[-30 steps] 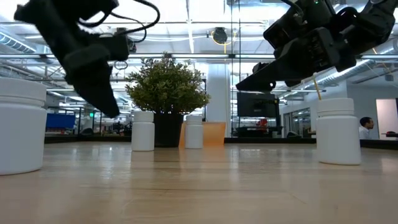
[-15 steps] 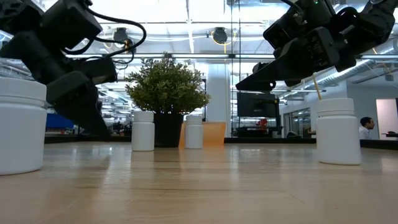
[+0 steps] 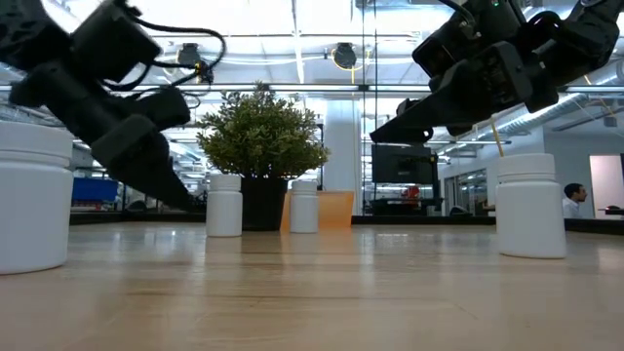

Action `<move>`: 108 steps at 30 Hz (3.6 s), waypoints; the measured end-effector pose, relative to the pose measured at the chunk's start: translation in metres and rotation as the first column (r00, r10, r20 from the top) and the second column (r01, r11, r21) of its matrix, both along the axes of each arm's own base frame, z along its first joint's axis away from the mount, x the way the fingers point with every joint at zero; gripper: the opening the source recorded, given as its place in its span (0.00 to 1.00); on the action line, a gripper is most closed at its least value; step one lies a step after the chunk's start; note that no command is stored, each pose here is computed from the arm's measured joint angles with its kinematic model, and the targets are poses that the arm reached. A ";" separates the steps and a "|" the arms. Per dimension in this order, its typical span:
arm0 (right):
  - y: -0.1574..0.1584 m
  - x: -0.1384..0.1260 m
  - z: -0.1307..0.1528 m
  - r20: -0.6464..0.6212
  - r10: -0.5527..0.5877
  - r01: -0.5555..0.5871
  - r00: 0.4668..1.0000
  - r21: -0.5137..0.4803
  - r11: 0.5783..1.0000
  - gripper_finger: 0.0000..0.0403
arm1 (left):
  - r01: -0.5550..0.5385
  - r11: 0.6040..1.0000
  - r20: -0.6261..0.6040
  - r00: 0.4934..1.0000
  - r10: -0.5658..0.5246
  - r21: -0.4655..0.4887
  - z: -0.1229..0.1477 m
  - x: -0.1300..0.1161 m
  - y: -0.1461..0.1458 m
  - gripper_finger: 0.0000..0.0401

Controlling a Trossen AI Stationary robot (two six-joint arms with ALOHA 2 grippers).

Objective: Pick and place pill bottles into a basket
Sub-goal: Put the white pill bottle into the orange bin

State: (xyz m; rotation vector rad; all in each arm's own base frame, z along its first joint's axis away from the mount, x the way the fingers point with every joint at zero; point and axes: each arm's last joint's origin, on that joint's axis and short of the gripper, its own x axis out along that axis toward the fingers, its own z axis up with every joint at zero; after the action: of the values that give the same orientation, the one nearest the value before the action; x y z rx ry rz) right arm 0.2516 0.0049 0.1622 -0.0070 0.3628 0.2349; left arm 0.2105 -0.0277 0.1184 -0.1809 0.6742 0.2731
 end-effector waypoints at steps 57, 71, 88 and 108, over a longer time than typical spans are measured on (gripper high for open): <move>0.000 0.001 0.003 0.035 0.006 -0.006 0.999 -0.022 1.000 0.74 | 0.047 0.996 0.179 0.982 -0.059 0.069 -0.026 -0.019 0.001 0.88; 0.000 0.001 0.003 0.042 0.008 -0.007 0.999 -0.018 1.000 0.74 | 0.077 0.992 0.119 0.989 -0.089 0.105 -0.038 0.002 -0.003 0.88; 0.001 0.001 0.003 0.040 0.011 -0.010 0.999 -0.010 1.000 0.74 | 0.064 0.991 0.122 0.989 -0.079 0.120 -0.048 0.029 0.002 0.88; 0.001 0.001 0.003 0.040 0.012 -0.011 0.999 -0.008 1.000 0.74 | 0.008 0.999 0.186 0.982 -0.017 0.049 -0.043 0.036 0.000 0.46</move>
State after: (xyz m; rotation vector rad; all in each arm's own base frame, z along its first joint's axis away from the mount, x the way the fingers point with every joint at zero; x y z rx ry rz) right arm 0.2528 0.0057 0.1655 -0.0209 0.3243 0.2443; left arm 0.2469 -0.0273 0.0757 -0.1541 0.4829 0.2567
